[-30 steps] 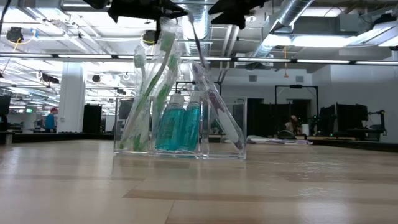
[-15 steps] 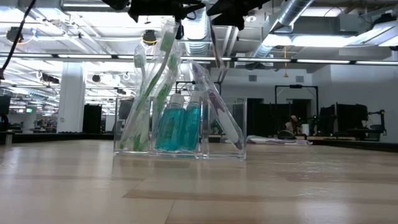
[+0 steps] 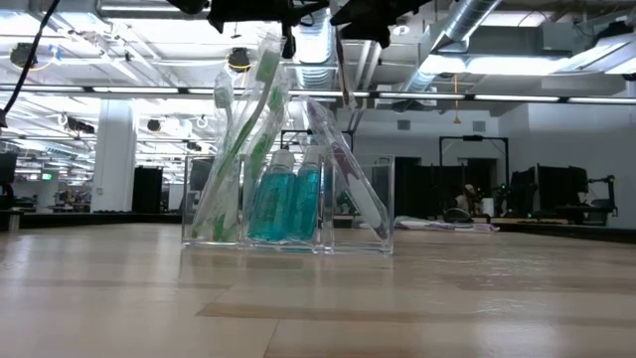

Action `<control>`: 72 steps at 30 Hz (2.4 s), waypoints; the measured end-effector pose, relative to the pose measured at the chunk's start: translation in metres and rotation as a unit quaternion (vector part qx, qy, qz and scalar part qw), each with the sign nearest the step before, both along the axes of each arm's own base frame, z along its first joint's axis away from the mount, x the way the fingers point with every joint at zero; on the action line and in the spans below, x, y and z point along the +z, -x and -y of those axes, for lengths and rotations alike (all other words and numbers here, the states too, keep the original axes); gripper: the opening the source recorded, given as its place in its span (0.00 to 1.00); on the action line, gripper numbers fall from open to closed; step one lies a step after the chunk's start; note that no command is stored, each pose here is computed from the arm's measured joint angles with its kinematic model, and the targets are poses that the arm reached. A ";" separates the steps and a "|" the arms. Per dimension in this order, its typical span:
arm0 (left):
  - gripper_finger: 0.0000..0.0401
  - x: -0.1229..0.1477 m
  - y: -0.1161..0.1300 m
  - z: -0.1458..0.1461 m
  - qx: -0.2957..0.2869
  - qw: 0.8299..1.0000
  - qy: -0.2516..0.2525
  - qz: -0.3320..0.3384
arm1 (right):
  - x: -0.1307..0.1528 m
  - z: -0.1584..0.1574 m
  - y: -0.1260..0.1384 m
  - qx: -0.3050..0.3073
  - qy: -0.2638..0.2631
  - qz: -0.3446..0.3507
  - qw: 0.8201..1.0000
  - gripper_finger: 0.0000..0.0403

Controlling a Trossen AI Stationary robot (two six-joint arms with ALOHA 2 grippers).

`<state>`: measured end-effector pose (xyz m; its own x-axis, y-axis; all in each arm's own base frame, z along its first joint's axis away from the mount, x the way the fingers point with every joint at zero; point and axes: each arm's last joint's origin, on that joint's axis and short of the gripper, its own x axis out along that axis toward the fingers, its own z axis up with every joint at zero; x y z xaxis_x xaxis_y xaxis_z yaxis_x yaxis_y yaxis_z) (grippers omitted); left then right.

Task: Pick & Place toothbrushing station
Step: Put the purple toothbrush into the transparent organizer

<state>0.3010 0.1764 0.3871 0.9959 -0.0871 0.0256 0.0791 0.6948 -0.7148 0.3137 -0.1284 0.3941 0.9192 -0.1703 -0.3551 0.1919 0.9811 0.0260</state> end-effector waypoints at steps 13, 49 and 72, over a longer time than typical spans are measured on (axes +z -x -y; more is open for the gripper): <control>0.00 0.002 0.001 -0.002 0.007 1.000 -0.007 0.008 | 0.003 0.000 -0.001 0.005 0.009 0.012 1.000 0.03; 0.30 0.008 0.094 -0.085 0.129 0.946 -0.296 -0.023 | 0.063 -0.101 0.064 -0.178 -0.108 0.125 0.970 0.00; 0.26 0.043 0.080 -0.013 0.052 0.939 -0.337 0.034 | -0.112 -0.320 0.017 -0.368 -0.173 0.113 0.907 0.00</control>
<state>0.2212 0.1899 0.4305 0.9979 -0.0095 0.0638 0.0162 0.9943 -0.1055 0.2963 0.1912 0.2825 0.6579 -0.6813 -0.3210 0.7423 0.5150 0.4286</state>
